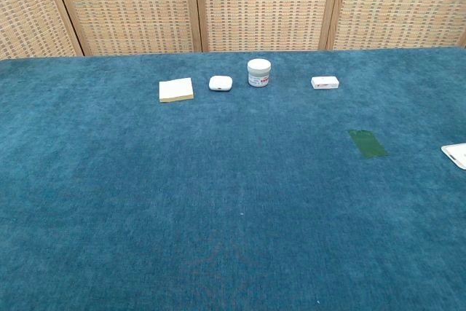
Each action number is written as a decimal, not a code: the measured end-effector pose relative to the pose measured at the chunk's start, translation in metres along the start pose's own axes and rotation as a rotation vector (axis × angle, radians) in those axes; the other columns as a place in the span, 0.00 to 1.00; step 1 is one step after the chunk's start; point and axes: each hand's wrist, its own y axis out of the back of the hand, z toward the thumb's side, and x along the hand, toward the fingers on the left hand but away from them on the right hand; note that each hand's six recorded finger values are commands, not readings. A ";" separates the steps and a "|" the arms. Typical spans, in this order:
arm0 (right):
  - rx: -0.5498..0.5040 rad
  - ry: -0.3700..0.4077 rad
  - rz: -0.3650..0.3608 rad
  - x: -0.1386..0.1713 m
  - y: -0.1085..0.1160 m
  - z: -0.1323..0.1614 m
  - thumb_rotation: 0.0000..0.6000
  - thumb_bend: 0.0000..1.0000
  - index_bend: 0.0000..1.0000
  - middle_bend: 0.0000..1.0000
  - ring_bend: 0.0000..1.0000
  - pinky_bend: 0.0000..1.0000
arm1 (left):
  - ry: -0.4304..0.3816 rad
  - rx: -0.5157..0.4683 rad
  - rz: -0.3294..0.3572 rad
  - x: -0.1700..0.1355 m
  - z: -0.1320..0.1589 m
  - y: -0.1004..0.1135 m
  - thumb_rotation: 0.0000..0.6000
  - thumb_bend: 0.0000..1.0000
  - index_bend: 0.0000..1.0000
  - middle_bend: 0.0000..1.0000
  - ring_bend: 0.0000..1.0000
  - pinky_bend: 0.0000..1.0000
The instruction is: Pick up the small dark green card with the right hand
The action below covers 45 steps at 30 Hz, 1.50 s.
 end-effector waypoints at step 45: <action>0.196 0.347 0.277 -0.192 -0.166 0.097 1.00 0.20 0.26 0.00 0.00 0.00 | 0.076 0.023 -0.026 0.033 -0.008 -0.013 1.00 0.00 0.00 0.00 0.00 0.00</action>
